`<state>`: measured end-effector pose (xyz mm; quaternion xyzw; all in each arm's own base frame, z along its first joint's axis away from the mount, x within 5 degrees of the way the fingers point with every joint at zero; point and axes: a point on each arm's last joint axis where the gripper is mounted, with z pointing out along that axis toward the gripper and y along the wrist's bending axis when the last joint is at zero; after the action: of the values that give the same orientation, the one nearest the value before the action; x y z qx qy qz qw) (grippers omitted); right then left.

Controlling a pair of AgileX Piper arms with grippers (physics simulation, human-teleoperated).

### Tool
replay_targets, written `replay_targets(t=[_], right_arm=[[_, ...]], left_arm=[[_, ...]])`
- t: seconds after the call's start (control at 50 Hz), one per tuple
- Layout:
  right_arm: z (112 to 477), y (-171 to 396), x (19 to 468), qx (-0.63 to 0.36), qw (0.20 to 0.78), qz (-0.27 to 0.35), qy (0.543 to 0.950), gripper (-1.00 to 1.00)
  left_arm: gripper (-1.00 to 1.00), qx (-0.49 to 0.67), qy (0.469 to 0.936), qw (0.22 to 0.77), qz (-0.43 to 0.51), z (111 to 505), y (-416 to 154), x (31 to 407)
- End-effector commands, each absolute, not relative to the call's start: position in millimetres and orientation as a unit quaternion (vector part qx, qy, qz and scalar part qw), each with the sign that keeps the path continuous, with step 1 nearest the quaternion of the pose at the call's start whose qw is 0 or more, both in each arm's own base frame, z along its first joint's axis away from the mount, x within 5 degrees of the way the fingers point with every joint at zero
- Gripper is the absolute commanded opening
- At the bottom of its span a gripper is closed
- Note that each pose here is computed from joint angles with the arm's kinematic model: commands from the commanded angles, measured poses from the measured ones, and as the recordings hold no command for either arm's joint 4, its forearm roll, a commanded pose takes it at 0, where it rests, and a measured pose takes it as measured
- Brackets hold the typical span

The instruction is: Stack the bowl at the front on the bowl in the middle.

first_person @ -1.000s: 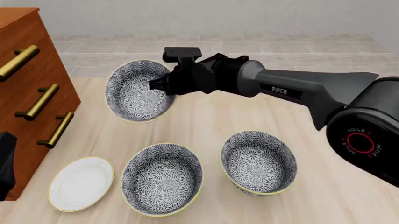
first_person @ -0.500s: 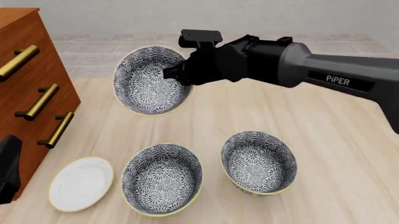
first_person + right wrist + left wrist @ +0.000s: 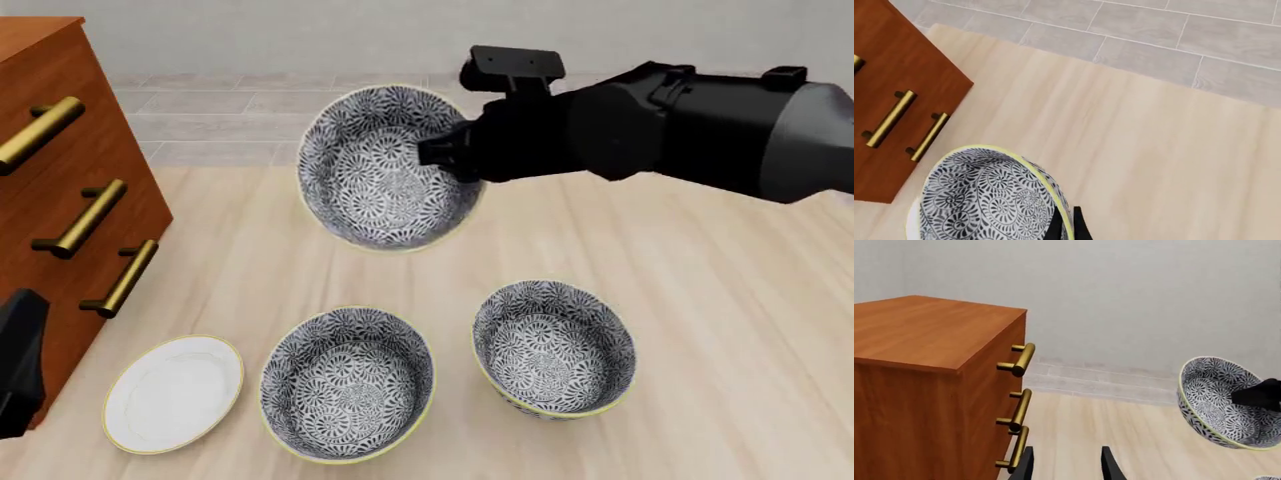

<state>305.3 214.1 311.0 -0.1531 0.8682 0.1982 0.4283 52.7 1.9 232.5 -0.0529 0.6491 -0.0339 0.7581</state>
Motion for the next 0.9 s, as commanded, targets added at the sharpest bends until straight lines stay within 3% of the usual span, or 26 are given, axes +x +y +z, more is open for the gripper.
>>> replay_targets(t=[0.02,0.9], right_arm=[[319.3,181.0,287.0,-0.139,0.441,0.188,0.867,-1.0],[325.6,109.3,228.6,-0.084,0.467,0.17,0.863,-1.0]], left_arm=[[1.0,-0.05,0.648,0.759,-0.035,233.1,1.6,52.6],[1.0,-0.045,0.64,0.767,-0.031,238.9,1.5,51.3]])
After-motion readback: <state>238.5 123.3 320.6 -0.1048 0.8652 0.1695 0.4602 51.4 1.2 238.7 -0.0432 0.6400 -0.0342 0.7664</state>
